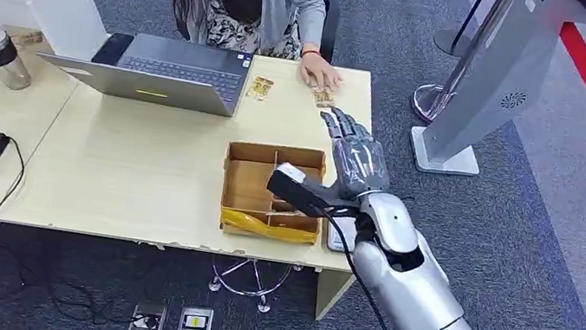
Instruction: Pass the card to the sensor for recognition and then transmit it.
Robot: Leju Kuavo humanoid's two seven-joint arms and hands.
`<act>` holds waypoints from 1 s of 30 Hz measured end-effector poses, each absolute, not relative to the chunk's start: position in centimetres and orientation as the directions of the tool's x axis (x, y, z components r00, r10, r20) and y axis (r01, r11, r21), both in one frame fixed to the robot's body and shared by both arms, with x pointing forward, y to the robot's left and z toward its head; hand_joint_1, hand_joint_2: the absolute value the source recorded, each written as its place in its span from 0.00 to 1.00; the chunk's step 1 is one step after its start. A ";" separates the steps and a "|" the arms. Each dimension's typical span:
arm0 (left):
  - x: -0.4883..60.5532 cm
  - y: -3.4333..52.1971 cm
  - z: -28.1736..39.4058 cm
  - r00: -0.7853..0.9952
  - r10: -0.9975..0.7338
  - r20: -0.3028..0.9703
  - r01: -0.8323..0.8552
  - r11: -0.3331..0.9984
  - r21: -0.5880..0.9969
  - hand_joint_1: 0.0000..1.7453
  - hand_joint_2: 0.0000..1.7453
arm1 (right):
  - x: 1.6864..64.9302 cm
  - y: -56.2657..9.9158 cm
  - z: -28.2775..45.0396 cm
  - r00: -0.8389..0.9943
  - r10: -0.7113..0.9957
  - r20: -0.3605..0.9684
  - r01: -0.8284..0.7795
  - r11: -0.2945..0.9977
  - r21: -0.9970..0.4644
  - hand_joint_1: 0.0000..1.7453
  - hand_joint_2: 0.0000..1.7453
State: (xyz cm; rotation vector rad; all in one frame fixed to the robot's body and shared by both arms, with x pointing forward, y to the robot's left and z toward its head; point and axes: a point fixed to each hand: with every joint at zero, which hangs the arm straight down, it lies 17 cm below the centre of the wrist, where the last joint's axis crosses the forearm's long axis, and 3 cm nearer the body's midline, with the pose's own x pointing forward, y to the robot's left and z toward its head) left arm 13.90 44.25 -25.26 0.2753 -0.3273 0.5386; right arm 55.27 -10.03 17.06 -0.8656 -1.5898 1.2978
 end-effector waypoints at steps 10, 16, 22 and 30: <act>13.8 44.2 -25.3 0.809 0.457 0.370 -0.542 0.823 0.169 0.00 0.00 | 56.4 -11.7 15.5 -0.314 0.929 0.195 -0.053 0.188 -0.981 0.00 1.00; 13.7 44.3 -25.3 0.804 0.465 0.370 -0.551 0.817 0.169 0.00 0.00 | 56.8 -13.3 16.0 -0.278 0.941 0.195 -0.075 0.181 -0.981 0.00 1.00; 13.4 44.5 -25.3 0.799 0.476 0.368 -0.561 0.810 0.171 0.00 0.00 | 55.6 -15.2 16.0 -0.268 0.951 0.153 -0.130 0.121 -0.984 0.00 1.00; 13.3 45.1 -25.2 0.798 0.476 0.371 -0.563 0.807 0.176 0.00 0.00 | 52.8 -15.9 18.0 -0.310 0.941 0.139 -0.116 0.107 -0.987 0.00 1.00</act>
